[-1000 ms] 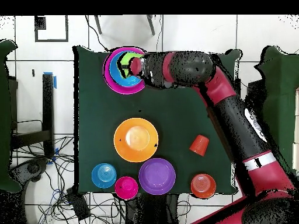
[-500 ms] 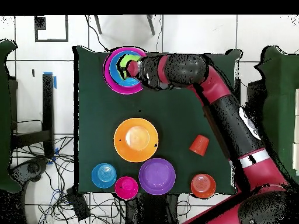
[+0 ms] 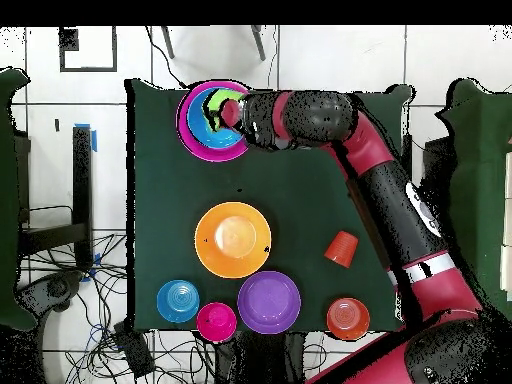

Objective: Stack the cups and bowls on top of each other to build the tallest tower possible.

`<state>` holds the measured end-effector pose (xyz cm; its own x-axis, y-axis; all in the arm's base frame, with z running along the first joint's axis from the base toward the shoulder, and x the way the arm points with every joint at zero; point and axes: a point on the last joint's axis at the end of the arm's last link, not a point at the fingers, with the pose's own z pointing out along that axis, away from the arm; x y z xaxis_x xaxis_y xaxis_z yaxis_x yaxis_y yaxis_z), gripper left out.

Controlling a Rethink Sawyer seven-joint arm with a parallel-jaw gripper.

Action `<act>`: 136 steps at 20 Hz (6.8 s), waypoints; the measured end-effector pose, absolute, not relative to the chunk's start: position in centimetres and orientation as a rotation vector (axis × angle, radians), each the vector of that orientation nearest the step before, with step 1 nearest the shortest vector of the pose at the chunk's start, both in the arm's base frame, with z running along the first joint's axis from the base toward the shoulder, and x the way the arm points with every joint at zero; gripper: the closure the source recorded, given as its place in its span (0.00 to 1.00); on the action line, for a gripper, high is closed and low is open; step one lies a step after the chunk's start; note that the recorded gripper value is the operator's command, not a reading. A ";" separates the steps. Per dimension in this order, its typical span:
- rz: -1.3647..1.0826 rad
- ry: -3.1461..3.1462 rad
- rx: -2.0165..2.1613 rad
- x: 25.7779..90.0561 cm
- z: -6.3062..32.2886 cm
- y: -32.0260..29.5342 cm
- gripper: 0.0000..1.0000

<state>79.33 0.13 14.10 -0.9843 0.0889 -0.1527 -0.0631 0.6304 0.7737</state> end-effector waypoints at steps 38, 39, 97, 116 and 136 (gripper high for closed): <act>1.446 2.544 0.029 80.8 14.5 2.4 1.00; 1.454 2.538 0.028 80.8 14.6 2.6 1.00; 1.421 2.409 0.003 83.4 11.8 5.7 1.00; 1.527 2.363 -0.030 83.1 11.6 7.1 0.00; 1.467 2.332 -0.263 83.2 12.3 6.5 0.00</act>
